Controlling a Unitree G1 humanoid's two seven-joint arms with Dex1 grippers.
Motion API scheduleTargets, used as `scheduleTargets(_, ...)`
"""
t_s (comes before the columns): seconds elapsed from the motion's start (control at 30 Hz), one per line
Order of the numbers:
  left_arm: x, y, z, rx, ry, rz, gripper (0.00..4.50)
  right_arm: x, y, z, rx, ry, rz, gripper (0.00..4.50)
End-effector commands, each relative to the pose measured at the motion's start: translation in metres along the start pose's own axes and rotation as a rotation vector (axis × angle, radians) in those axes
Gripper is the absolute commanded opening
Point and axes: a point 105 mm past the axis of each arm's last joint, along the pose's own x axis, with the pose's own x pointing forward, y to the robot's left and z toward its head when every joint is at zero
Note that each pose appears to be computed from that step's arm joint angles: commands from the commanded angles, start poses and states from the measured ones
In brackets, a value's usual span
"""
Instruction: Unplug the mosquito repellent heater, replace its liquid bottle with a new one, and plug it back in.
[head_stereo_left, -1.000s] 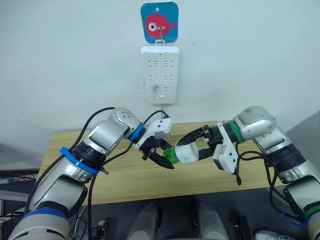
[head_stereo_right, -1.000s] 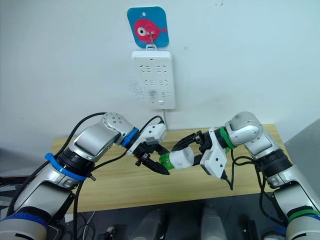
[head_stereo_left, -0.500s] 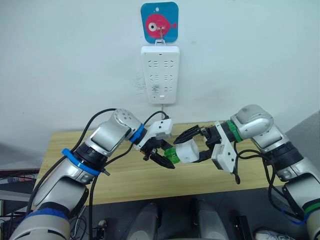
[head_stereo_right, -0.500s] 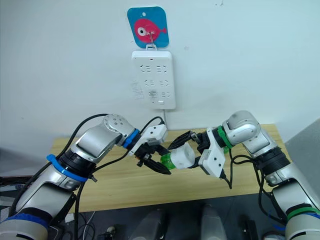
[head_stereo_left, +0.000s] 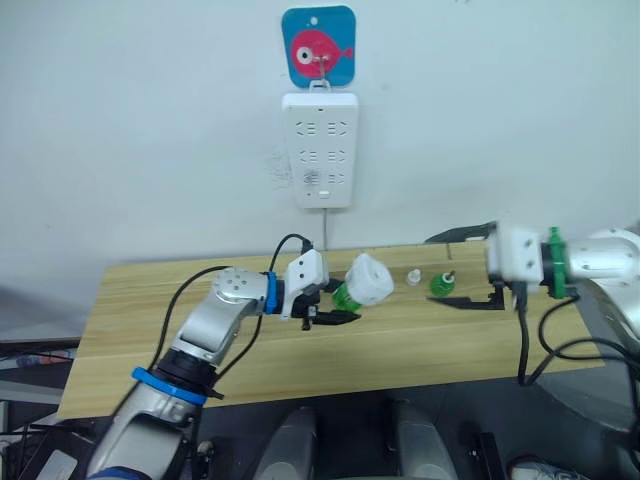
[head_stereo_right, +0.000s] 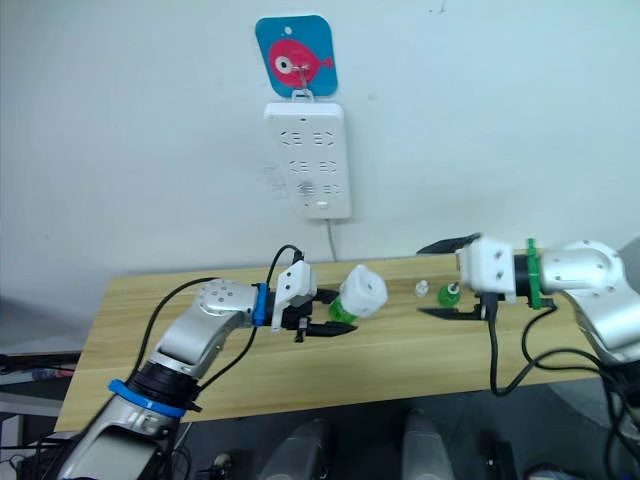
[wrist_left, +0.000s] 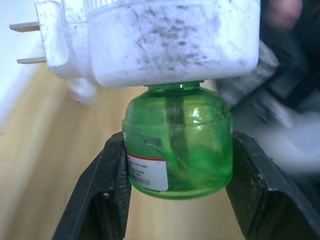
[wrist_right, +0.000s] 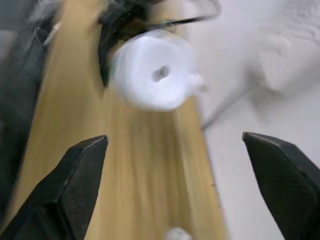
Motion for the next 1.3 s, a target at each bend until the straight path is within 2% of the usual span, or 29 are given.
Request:
scheduleTargets(0.03, -0.002, 0.014, 0.03, 0.186, -0.163, 0.253, 2.23, 0.001, 0.009, 0.004, 0.352, -0.067, -0.231, 4.5)
scheduleTargets(0.17, 0.002, 0.027, 0.036, 0.212, -0.224, 0.469, 2.23, 0.018, 0.027, 0.008, 0.588, -0.155, -0.397, 4.5)
scheduleTargets(0.23, 0.006, 0.028, 0.04, 0.236, -0.244, 0.519, 2.23, 0.027, 0.029, 0.013, 0.647, -0.193, -0.468, 4.5)
scheduleTargets(0.33, 0.009, 0.027, 0.041, 0.252, -0.251, 0.553, 2.23, 0.037, 0.031, 0.02, 0.687, -0.217, -0.496, 4.5)
scheduleTargets(0.43, 0.013, 0.021, 0.041, 0.228, -0.268, 0.548, 2.23, 0.048, 0.035, 0.027, 0.644, -0.206, -0.484, 4.5)
scheduleTargets(0.73, 0.017, 0.014, 0.049, 0.14, -0.325, 0.503, 2.23, 0.067, 0.024, 0.04, 0.657, -0.284, -0.485, 4.5)
scheduleTargets(1.3, 0.025, 0.005, 0.056, 0.093, -0.353, 0.494, 2.23, 0.077, 0.008, 0.042, 0.638, -0.321, -0.505, 4.5)
